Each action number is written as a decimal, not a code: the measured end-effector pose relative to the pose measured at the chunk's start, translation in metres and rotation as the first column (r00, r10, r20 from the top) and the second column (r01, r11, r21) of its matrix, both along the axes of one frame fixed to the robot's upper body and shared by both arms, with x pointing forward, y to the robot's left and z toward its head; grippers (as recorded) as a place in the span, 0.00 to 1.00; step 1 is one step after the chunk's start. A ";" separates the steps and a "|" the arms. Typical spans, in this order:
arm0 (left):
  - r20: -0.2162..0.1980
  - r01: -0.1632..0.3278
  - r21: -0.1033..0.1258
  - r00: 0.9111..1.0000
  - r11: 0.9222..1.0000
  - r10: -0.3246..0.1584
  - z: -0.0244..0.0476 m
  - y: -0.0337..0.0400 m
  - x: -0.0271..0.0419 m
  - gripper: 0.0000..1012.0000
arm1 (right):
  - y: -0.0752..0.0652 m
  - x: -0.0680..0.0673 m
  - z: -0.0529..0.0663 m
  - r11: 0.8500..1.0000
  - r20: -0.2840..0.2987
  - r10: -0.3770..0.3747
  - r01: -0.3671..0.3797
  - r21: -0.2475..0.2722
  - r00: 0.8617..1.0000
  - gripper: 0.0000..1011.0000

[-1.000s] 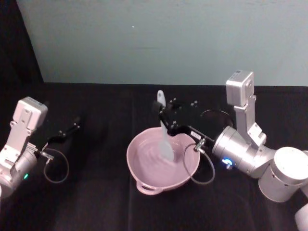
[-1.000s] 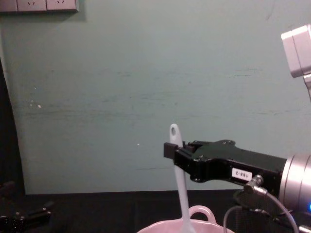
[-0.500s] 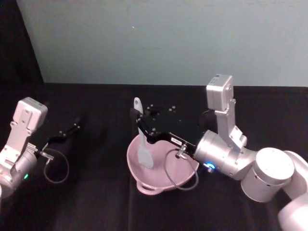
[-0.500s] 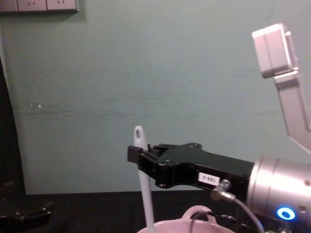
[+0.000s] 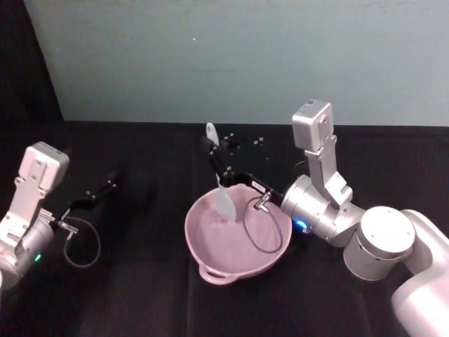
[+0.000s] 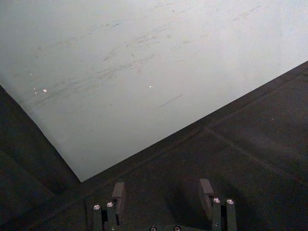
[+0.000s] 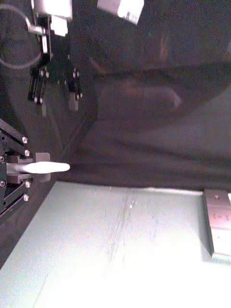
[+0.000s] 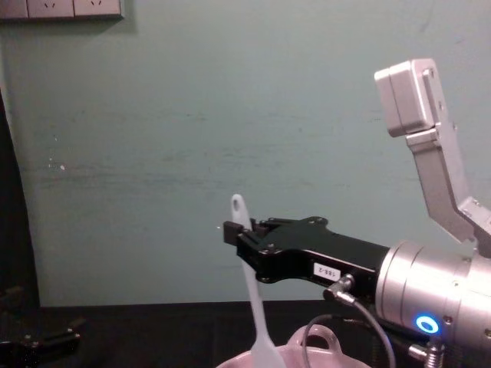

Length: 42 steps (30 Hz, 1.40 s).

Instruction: Use the one hand to pick up the spoon and stir the clear water in the bowl.

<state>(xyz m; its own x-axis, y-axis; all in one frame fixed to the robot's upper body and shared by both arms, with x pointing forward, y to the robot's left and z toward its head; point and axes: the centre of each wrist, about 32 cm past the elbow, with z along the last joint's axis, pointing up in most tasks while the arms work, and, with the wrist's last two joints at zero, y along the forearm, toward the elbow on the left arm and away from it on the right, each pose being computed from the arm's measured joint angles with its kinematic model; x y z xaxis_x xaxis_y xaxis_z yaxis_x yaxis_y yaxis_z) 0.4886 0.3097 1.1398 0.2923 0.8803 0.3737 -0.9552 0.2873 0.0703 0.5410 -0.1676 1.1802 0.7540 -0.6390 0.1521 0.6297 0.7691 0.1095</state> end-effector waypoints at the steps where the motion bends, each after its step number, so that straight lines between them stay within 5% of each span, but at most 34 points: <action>1: 0.000 0.000 0.000 1.000 1.000 0.000 0.0000 0.0000 0.0000 0.99 | -0.002 0.001 0.000 1.000 0.004 -0.014 0.014 -0.004 1.000 0.12; 14: 0.000 0.000 0.000 1.000 1.000 0.000 0.0000 0.0000 0.0000 0.99 | -0.026 -0.012 0.005 0.997 0.016 -0.069 0.070 -0.032 0.997 0.11; 20: 0.000 0.000 0.000 1.000 1.000 0.000 0.0000 0.0000 0.0000 0.99 | -0.033 -0.026 0.009 1.000 -0.016 -0.001 0.001 -0.030 1.000 0.12; 34: 0.000 0.000 0.000 1.000 1.000 0.000 0.0000 0.0000 0.0000 0.99 | -0.008 -0.026 0.005 0.992 -0.069 0.127 -0.125 0.030 0.990 0.11; 42: 0.000 0.000 0.000 1.000 1.000 0.000 0.0000 0.0000 0.0000 0.99 | 0.007 -0.011 -0.004 0.997 -0.029 0.067 -0.065 0.041 0.997 0.12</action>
